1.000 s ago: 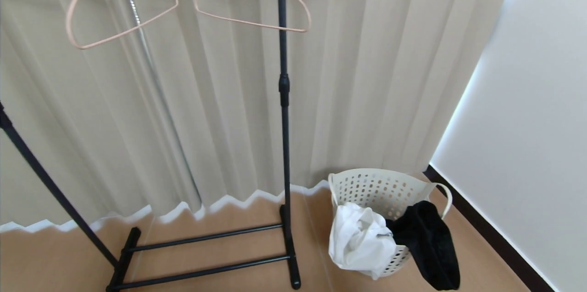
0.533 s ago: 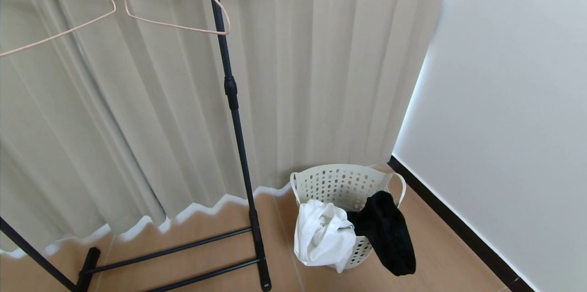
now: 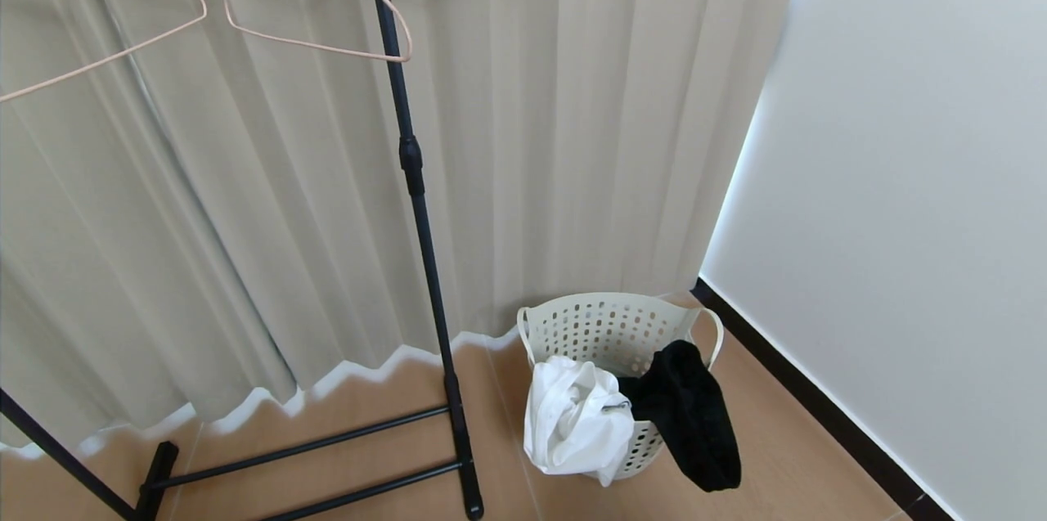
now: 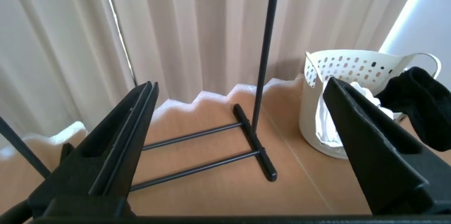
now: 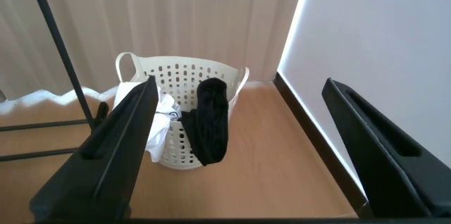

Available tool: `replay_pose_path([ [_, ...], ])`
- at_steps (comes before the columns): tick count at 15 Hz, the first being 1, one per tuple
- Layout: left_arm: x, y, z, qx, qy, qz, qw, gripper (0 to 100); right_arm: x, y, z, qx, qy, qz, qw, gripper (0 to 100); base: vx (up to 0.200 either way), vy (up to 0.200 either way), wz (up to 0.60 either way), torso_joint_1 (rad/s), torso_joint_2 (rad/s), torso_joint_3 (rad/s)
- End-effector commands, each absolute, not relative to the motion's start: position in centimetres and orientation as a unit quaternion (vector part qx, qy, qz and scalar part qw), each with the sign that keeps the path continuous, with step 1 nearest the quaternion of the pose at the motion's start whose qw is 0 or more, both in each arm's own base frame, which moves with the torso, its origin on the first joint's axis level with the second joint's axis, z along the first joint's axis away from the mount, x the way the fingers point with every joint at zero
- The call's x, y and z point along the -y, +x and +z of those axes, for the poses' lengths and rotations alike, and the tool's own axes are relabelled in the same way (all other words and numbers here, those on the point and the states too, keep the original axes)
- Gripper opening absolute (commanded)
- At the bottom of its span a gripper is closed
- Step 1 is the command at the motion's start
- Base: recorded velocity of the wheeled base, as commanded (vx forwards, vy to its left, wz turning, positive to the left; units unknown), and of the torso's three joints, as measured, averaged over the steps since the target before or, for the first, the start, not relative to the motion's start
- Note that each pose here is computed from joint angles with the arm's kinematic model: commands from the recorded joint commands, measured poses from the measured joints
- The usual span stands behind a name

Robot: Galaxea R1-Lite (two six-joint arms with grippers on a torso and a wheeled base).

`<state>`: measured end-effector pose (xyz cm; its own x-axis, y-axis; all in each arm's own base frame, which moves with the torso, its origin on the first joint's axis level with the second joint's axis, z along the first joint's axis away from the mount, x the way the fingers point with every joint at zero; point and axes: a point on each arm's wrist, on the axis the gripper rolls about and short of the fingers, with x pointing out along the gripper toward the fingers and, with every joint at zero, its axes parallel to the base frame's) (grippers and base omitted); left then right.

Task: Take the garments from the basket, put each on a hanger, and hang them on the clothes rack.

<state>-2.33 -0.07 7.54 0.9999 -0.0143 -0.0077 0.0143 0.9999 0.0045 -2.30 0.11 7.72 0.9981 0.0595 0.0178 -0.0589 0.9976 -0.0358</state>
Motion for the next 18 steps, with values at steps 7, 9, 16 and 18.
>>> replay_pose_path([
  [7, 0.07, -2.32, 7.52, -0.005, 0.002, -0.007, 1.000, 100, -0.11, -2.29, 7.72, 0.009, -0.018, 0.030, 0.999, 100, 0.000, 0.000, 0.00, 0.000, 0.00, -0.156],
  [9, 0.07, -2.32, 7.53, -0.005, 0.002, -0.007, 1.000, 100, -0.11, -2.29, 7.72, 0.009, -0.018, 0.030, 0.999, 100, 0.000, 0.000, 0.00, 0.010, 0.00, -0.203],
  [16, 0.07, -2.32, 7.53, -0.005, 0.002, -0.007, 1.000, 100, -0.11, -2.29, 7.72, 0.009, -0.018, 0.030, 0.999, 100, 0.000, 0.000, 0.00, 0.007, 0.00, -0.199],
  [18, 0.07, -2.32, 7.52, -0.005, 0.002, -0.007, 1.000, 100, -0.11, -2.29, 7.72, 0.009, -0.018, 0.030, 0.999, 100, 0.000, 0.000, 0.00, 0.002, 0.00, -0.205],
])
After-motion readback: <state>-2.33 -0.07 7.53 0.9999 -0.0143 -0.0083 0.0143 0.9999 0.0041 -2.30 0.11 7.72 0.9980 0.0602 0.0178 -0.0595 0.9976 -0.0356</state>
